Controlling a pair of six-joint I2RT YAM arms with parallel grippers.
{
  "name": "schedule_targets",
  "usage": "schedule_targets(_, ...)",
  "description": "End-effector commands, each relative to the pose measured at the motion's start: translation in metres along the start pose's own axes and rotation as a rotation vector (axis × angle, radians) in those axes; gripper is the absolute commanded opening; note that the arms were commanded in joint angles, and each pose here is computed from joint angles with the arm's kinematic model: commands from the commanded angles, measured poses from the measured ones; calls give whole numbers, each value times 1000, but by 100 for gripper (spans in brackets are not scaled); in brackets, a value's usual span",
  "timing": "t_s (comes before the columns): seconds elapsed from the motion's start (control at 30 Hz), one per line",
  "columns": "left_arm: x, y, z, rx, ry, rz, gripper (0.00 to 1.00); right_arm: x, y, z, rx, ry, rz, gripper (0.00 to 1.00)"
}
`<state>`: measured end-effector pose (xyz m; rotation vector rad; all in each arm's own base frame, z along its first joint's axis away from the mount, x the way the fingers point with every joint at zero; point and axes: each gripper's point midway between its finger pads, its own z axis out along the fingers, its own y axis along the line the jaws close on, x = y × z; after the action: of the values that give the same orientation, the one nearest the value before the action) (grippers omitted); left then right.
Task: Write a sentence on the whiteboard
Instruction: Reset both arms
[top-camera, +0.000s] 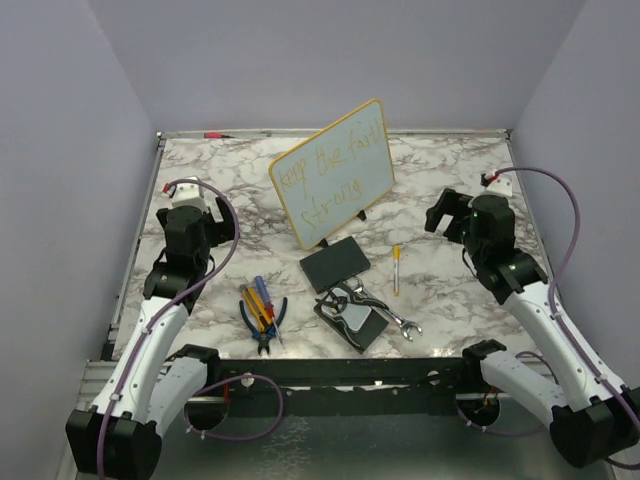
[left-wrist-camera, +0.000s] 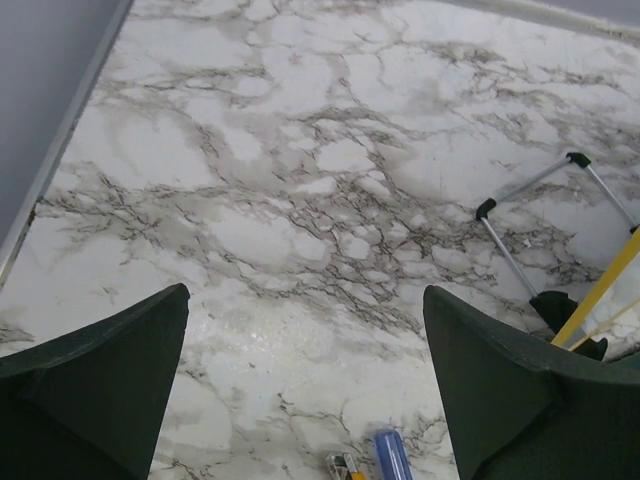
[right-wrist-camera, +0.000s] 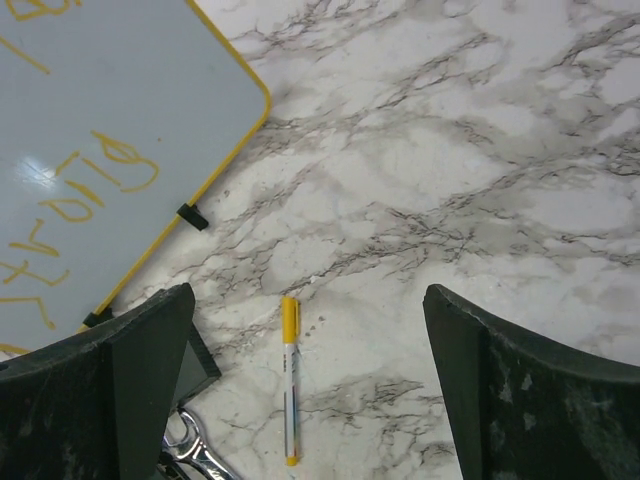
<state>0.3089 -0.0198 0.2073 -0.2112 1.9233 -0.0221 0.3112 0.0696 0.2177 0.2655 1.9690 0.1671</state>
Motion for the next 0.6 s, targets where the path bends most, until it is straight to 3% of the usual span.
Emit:
schedule_targets(0.0, -59, 24, -22, -125, -179, -7, 99, -20, -6, -24, -52, -13, 0, 100)
schedule_targets(0.13, -90, 27, -39, -137, -287, -29, 99, -48, -6, -47, -92, -154, -1, 100)
schedule_targets(0.27, -95, 28, -50, -117, -358, -58, 99, -62, -4, -65, -148, -276, -19, 100)
schedule_targets(0.57, -82, 20, -57, -36, -390, -72, 99, -50, -14, -59, -128, -333, 17, 100)
